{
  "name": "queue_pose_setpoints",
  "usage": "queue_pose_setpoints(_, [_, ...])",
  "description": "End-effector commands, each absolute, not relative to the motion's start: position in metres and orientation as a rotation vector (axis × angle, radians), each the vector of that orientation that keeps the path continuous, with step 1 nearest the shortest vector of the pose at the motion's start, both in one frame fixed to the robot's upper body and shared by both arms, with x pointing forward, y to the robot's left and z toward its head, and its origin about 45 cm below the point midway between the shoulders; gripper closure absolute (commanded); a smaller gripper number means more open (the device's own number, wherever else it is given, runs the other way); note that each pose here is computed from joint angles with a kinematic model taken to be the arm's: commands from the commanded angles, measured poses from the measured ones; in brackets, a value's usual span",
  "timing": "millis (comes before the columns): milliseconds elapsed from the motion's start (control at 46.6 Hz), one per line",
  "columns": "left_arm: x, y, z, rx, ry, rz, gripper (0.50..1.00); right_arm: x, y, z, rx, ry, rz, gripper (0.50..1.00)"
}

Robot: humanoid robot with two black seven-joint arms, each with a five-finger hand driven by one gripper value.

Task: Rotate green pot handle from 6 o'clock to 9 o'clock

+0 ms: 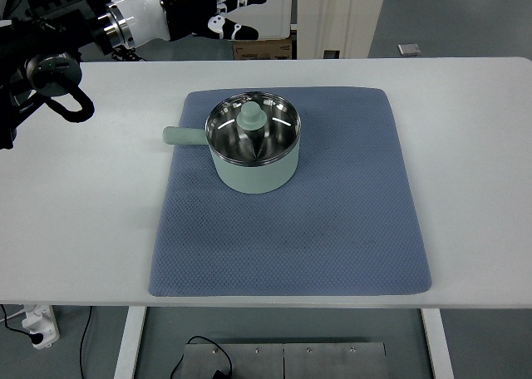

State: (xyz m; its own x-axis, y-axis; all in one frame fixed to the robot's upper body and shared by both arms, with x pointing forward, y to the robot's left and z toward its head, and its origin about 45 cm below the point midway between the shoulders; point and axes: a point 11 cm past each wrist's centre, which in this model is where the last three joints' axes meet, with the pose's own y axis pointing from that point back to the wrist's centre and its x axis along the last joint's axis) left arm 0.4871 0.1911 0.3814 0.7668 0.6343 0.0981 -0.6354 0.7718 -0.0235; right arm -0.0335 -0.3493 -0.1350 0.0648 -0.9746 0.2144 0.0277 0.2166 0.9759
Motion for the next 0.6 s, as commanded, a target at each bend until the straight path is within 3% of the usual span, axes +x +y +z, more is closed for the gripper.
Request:
queue_pose_setpoints(0, [0.491, 0.203, 0.37, 0.004, -0.068, 0.733, 0.5, -0.033, -0.349, -0.135, 1.052, -1.234, -1.021, 0.5])
queue_pose_setpoints(214, [0.504, 0.241, 0.342, -0.027, 0.034, 0.905, 0.5, -0.033, -0.349, -0.135, 1.052, -1.234, -1.021, 0.5])
queue_pose_setpoints(579, [0.515, 0.276, 0.301, -0.108, 0.193, 1.184, 0.5, -0.033, -0.349, -0.135, 1.052, -1.234, -1.021, 0.5])
